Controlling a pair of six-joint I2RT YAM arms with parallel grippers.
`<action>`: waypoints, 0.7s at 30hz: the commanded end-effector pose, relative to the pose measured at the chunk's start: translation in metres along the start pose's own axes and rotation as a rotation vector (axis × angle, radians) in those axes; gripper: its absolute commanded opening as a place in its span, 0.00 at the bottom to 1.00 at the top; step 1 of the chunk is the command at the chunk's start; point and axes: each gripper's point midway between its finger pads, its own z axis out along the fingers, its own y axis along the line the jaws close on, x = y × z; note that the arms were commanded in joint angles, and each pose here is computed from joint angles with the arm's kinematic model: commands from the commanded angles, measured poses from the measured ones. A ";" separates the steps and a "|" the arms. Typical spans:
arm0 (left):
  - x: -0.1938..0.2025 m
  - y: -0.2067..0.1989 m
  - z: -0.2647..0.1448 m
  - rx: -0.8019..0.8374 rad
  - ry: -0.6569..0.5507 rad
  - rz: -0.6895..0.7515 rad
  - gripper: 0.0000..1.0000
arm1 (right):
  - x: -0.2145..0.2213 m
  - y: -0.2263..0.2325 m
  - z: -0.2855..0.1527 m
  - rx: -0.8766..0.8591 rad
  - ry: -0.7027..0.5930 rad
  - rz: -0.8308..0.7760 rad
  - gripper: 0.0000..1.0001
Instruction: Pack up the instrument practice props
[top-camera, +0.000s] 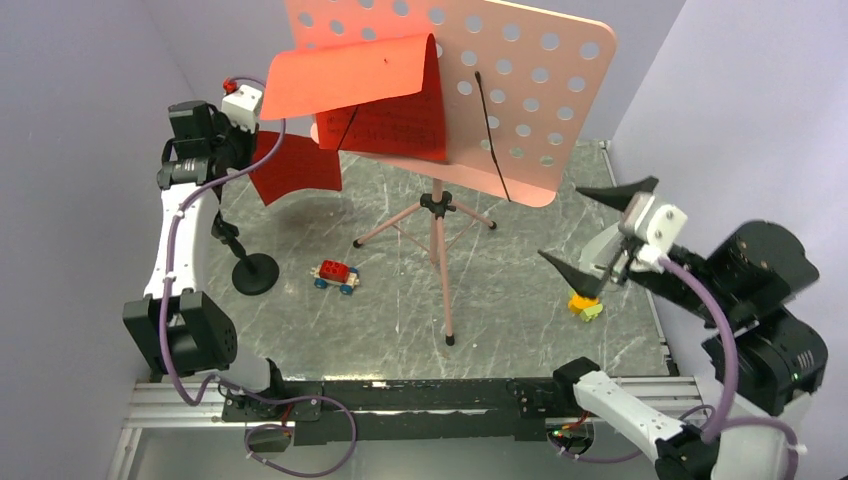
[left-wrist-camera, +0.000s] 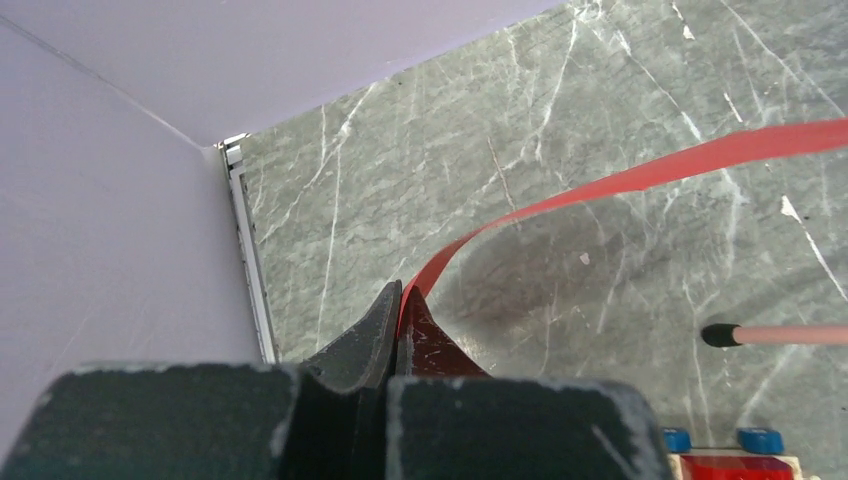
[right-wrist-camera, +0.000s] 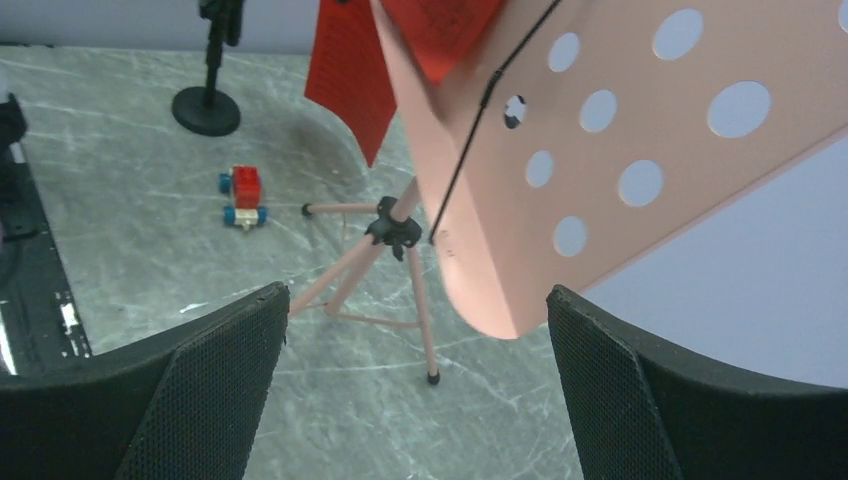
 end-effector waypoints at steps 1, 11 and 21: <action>-0.045 -0.002 -0.046 -0.021 -0.114 0.010 0.01 | 0.018 0.023 -0.023 -0.012 0.039 0.017 0.99; -0.044 -0.009 -0.070 -0.032 -0.113 0.032 0.01 | 0.084 0.033 -0.018 0.072 0.125 0.088 0.98; -0.020 0.003 -0.026 -0.039 -0.028 0.044 0.01 | 0.095 0.026 0.005 0.077 0.110 0.101 0.98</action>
